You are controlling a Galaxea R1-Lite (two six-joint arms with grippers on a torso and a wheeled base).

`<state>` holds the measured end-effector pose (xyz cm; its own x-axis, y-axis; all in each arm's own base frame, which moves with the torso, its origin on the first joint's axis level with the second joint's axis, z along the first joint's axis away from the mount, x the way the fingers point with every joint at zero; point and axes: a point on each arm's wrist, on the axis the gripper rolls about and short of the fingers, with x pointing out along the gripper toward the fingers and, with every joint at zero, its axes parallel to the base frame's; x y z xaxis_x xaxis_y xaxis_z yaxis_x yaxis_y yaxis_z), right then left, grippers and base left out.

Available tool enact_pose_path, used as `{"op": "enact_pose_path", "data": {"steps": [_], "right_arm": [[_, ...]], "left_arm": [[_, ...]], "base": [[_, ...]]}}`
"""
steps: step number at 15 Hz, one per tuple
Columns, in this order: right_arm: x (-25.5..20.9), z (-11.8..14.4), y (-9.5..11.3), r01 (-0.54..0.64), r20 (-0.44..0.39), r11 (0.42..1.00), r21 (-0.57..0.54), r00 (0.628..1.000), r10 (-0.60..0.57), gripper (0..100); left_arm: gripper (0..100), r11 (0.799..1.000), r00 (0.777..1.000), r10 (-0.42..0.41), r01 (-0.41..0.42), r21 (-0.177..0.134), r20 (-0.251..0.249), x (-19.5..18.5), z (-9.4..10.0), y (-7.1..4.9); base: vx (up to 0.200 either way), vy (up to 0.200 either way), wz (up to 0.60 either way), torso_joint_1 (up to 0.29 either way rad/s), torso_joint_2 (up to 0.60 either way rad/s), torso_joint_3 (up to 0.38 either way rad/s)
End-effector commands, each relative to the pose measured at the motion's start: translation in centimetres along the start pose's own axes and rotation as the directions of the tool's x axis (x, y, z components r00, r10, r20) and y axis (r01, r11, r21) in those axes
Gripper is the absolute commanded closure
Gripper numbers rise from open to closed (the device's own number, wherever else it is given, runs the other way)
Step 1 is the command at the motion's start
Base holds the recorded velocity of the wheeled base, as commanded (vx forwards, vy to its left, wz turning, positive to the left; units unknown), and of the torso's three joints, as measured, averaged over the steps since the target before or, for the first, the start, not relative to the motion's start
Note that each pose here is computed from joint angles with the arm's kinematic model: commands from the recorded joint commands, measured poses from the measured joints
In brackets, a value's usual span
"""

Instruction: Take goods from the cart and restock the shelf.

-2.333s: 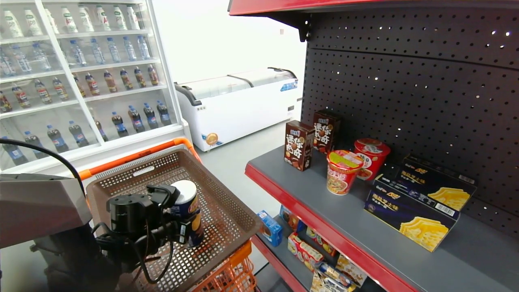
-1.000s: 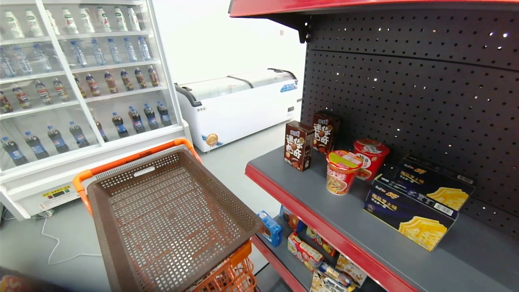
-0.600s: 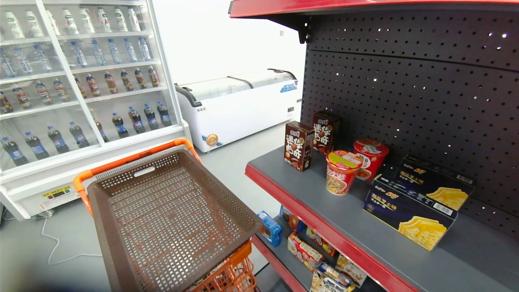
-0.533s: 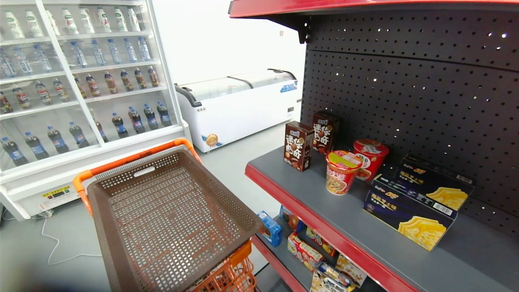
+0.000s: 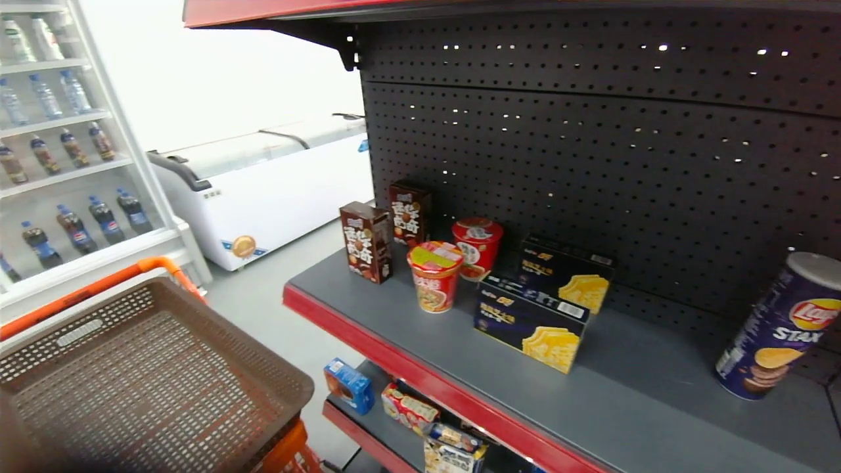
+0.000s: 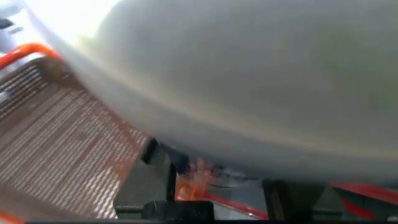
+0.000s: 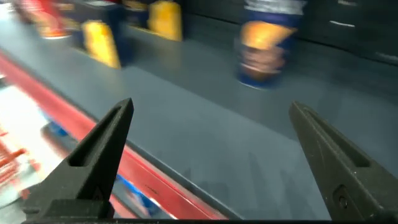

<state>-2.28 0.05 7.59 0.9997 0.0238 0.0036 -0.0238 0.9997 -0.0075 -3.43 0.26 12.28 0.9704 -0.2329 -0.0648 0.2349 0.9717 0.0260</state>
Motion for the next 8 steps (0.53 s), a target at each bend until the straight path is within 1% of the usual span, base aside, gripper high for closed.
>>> {"op": "enact_pose_path", "data": {"steps": [1, 8], "right_arm": [[0.01, 0.01, 0.0, -0.001, -0.001, 1.0, 0.0, 1.0, 0.001, 0], [0.01, 0.01, 0.0, -0.001, -0.001, 1.0, 0.0, 1.0, 0.001, 0]], "left_arm": [[100, 1.0, 1.0, 0.0, 0.0, -0.001, -0.007, 0.09, -0.03, 0.01], [100, 1.0, 1.0, -0.003, 0.003, -0.003, -0.019, 0.22, -0.35, 0.01]], "base": [[0.0, 0.0, -0.6, 0.002, 0.0, -0.002], [0.0, 0.0, -0.6, 0.002, 0.0, 0.001]]}}
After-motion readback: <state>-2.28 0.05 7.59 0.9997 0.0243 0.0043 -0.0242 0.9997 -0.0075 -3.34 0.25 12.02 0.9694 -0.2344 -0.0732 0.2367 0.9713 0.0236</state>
